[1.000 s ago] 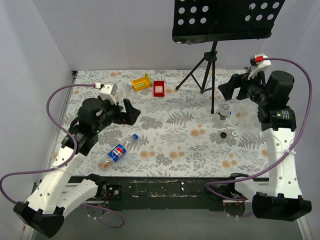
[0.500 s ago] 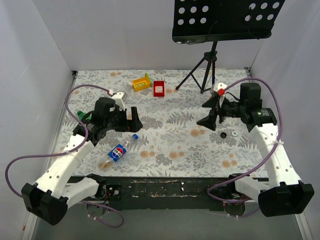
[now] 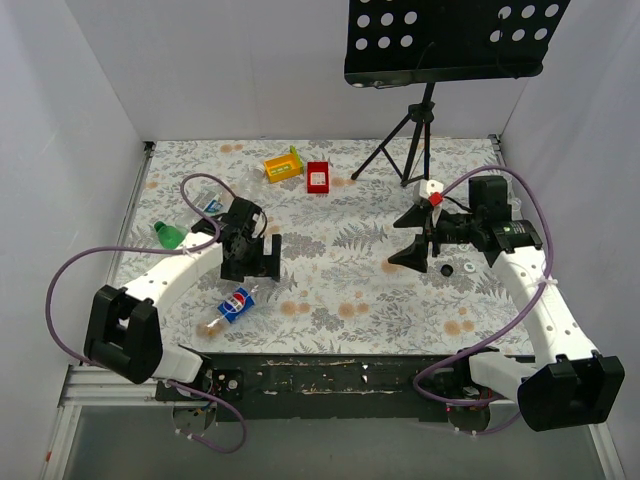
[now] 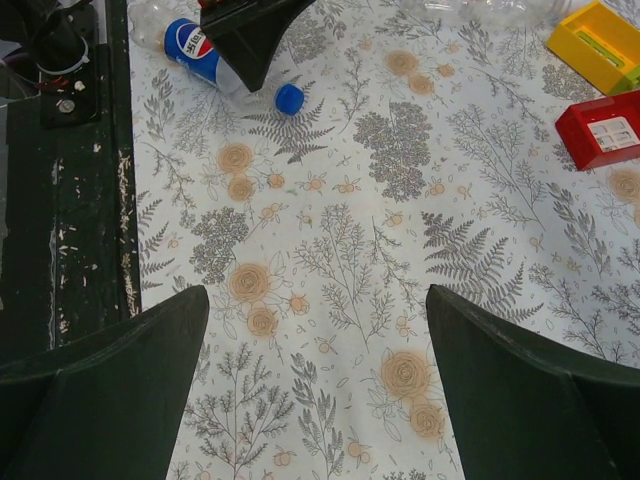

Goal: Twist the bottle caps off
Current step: Pick up the plastic bottle at the center of the board.

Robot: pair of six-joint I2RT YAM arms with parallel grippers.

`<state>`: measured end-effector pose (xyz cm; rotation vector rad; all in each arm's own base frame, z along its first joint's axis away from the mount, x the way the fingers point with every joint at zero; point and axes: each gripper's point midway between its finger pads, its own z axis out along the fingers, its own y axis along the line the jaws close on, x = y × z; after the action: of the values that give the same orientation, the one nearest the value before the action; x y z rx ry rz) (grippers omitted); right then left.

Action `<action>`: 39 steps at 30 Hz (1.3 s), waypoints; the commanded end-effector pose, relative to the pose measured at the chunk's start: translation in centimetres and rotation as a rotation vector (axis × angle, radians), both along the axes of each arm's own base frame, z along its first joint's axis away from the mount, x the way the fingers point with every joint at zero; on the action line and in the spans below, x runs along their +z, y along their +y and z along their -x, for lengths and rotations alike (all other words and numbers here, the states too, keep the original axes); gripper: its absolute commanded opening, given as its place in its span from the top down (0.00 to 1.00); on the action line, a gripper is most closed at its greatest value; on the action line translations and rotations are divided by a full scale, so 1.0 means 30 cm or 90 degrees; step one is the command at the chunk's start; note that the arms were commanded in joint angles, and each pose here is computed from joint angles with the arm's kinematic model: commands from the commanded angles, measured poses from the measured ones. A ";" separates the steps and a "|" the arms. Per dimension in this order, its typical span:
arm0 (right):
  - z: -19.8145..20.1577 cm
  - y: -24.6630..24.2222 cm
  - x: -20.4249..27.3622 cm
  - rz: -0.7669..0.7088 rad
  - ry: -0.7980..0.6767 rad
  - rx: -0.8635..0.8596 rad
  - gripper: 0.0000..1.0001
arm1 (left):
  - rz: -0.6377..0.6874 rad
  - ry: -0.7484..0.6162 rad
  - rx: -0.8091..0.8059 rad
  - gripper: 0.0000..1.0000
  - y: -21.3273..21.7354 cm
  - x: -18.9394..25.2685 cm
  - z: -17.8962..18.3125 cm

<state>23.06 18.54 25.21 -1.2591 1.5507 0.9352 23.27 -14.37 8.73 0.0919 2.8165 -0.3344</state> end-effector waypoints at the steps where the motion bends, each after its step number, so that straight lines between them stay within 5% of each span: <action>1: 0.017 0.016 0.014 -0.021 -0.032 0.029 0.03 | -0.090 0.003 0.053 0.02 0.066 0.005 -0.022; 13: 0.040 0.019 0.002 -0.030 -0.042 0.042 0.03 | -0.182 0.095 -0.012 0.02 0.026 -0.098 0.130; 36: 0.072 0.020 0.009 -0.040 -0.052 0.053 0.02 | -0.275 0.197 -0.040 0.02 0.044 -0.212 0.227; 39: 0.076 0.018 0.005 -0.039 -0.049 0.050 0.02 | -0.273 0.182 -0.048 0.12 0.023 -0.214 0.202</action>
<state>21.44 18.84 24.66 -1.2858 1.4711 0.9655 16.01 -13.00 2.22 0.2523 3.1782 0.2687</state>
